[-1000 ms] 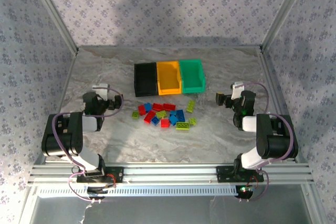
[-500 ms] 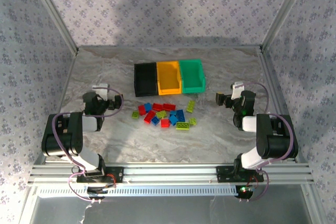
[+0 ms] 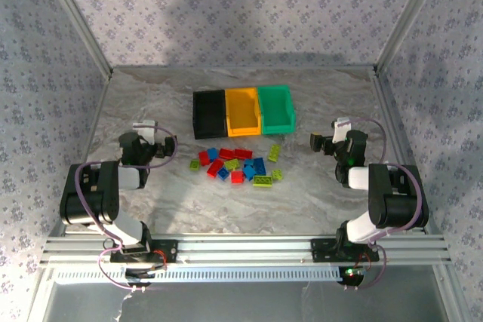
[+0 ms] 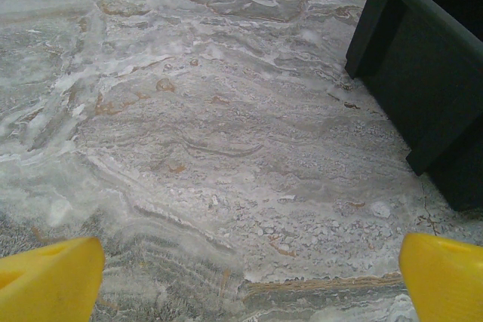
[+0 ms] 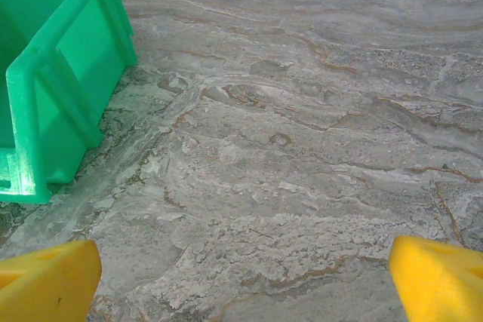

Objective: Sort the legos into containers by color
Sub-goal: Rotate the lego at the center of the table.

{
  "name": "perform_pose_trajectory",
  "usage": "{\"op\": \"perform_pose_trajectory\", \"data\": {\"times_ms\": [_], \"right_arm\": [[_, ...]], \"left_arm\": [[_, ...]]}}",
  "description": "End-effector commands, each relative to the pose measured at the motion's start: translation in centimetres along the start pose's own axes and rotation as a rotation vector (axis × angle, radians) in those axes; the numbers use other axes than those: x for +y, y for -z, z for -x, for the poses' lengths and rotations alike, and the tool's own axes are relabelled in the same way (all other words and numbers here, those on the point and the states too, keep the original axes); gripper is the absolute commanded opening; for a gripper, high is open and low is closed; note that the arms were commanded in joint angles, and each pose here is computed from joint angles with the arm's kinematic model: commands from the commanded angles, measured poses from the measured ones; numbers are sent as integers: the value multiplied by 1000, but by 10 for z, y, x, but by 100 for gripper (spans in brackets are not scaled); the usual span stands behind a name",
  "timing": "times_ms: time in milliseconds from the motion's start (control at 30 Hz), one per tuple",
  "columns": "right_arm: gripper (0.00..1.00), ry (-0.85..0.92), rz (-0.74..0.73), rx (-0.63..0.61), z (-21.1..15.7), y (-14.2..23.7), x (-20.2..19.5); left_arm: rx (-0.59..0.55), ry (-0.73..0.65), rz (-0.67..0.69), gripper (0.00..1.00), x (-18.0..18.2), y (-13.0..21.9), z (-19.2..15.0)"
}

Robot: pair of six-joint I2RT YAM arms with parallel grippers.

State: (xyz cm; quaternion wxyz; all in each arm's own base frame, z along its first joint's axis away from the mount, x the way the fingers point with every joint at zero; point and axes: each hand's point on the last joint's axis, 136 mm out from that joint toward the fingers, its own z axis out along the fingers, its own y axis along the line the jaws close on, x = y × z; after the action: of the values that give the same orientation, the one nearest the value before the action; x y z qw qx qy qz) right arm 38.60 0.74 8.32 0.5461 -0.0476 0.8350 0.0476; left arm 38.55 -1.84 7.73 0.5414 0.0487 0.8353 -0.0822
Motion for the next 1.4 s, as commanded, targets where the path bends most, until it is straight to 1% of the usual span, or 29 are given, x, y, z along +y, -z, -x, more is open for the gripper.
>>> {"op": "perform_pose_trajectory", "data": {"times_ms": [0,300,400,533,700,767,833,933,1000,1100,1133,1200,1267,1333,1367], "right_arm": [[100,25,1,-8,0,0,0],[100,36,-24,-13,1,2,0],[100,46,-41,5,12,5,0],[100,46,-106,-44,23,21,-5],[100,35,-128,-84,39,41,-2],[100,16,-119,-98,45,48,-1],[100,-15,-112,-97,48,53,1],[100,-61,-91,-76,52,59,2],[100,-139,-139,-79,50,61,-9],[100,-305,-286,-92,45,72,-41],[100,-335,-308,-96,44,76,-48],[100,-350,-289,-109,41,80,-49],[100,-353,-270,-106,38,82,-46],[100,-352,-246,-108,39,83,-42],[100,-348,-237,-112,41,84,-40]], "left_arm": [[-55,-28,-18,100,-2,1,16],[-57,-30,-17,100,-2,1,17],[-59,-35,-23,100,-3,2,18],[-61,-43,-11,100,-4,4,18],[-90,-40,15,100,-1,10,21],[-114,-26,39,100,2,15,26],[-95,-31,22,100,-3,23,42],[-6,-1,35,100,-7,31,46],[-23,22,48,100,-6,37,48],[-60,64,62,100,-6,49,58],[-63,80,79,100,-4,53,60],[-87,116,110,100,0,59,61],[-120,199,180,100,13,64,60],[-101,260,218,100,19,66,60],[-73,262,207,100,16,66,59]]}}
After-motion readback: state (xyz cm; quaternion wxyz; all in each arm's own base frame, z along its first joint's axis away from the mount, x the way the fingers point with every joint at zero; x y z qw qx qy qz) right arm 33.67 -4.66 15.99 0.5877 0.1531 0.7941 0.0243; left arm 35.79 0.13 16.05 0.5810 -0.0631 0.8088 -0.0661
